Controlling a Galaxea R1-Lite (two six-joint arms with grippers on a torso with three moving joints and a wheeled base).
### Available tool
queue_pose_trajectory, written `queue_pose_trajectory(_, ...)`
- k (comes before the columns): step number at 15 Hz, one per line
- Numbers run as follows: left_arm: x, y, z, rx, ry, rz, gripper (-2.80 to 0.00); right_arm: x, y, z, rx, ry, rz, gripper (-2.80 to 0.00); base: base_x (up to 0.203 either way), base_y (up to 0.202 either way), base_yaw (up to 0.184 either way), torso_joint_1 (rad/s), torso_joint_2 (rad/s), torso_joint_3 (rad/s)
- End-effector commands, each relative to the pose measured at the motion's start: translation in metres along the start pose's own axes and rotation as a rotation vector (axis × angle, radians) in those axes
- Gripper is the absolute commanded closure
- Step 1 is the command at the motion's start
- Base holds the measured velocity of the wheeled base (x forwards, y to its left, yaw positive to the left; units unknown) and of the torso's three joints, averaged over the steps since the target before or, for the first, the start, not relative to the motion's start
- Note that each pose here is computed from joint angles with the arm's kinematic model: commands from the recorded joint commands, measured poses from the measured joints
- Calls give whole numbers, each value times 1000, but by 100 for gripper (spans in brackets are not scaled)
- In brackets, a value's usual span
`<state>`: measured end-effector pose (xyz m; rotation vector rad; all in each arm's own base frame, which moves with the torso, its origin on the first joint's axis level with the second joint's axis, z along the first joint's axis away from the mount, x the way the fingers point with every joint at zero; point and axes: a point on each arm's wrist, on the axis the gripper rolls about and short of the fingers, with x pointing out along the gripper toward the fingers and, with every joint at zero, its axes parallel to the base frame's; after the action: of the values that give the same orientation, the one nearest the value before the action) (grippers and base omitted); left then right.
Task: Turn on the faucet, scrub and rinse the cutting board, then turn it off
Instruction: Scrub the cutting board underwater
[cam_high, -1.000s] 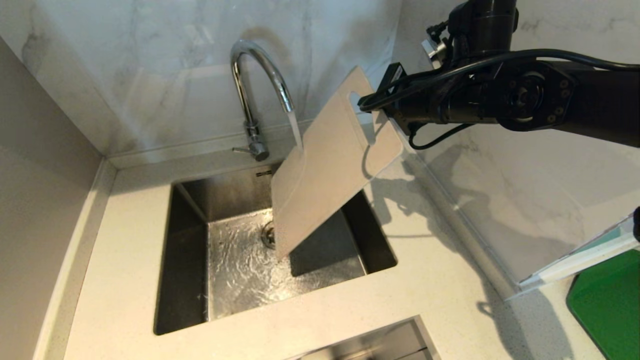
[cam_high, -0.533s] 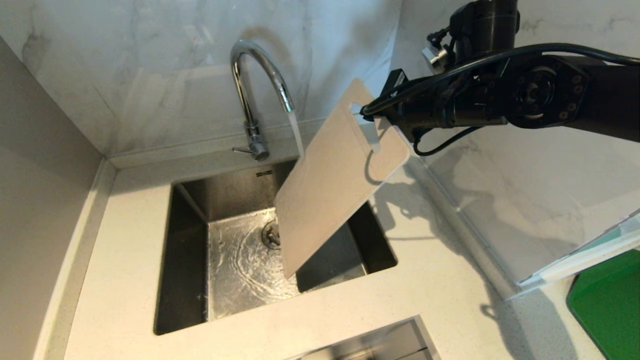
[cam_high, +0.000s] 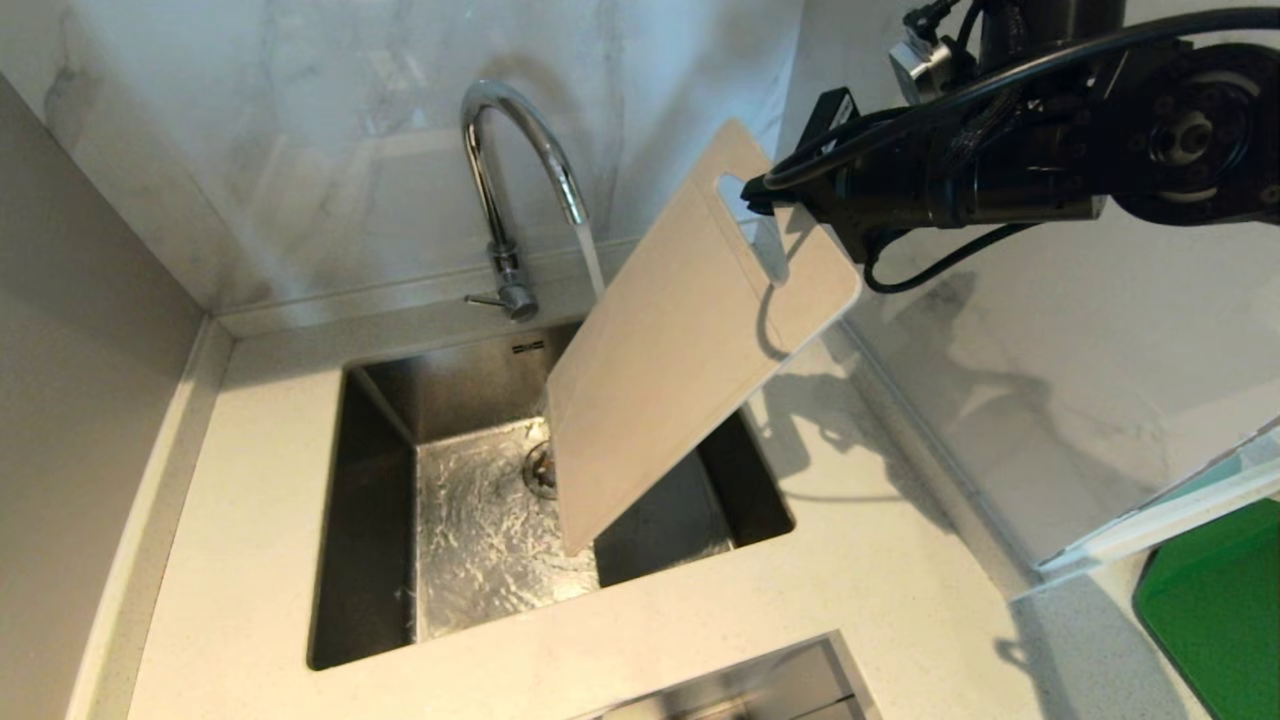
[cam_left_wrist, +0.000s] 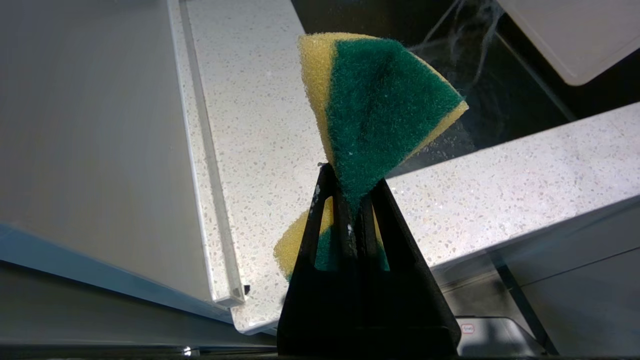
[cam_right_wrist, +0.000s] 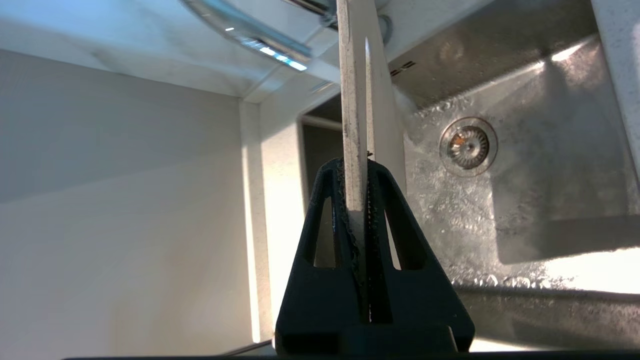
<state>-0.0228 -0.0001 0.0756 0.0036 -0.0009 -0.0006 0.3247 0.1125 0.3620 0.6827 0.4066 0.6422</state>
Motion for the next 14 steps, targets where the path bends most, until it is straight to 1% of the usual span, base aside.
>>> queue_pose_trajectory(1, 0, 0, -1, 3, 6, 2, 0, -19, 14, 2, -7, -22, 24, 0, 0, 0, 0, 0, 0, 0)
queue_pose_trajectory(3, -1, 0, 4, 8, -6, 6, 0, -26, 19, 3, 58, -32, 35, 0, 0, 0, 0, 0, 0, 0)
queue_pose_trajectory(5, -8, 1, 28, -1, -29, 31, 0, -29, 20, 3, 74, -34, 35, 0, 0, 0, 0, 0, 0, 0)
queue_pose_trajectory(6, -11, 1, 45, -7, -23, 39, 0, -31, 21, 3, 75, -37, 36, 0, 0, 0, 0, 0, 0, 0)
queue_pose_trajectory(8, -6, 1, 73, -11, 30, 41, 0, -34, 23, 4, 72, -42, 40, 0, 0, 0, 0, 0, 0, 0)
queue_pose_trajectory(10, 9, 1, 101, -14, 92, 40, 0, -38, 26, 3, 70, -43, 44, 0, 0, 0, 0, 0, 0, 0)
queue_pose_trajectory(11, 16, 1, 113, -15, 105, 34, 0, -39, 26, 3, 71, -42, 45, 0, 0, 0, 0, 0, 0, 0)
queue_pose_trajectory(13, 34, 1, 135, -19, 147, -2, 0, -43, 27, 2, 72, -42, 45, 0, 0, 0, 0, 0, 0, 0)
queue_pose_trajectory(14, 47, 0, 144, -24, 182, -19, 0, -43, 27, 1, 73, -39, 44, 0, 0, 0, 0, 0, 0, 0)
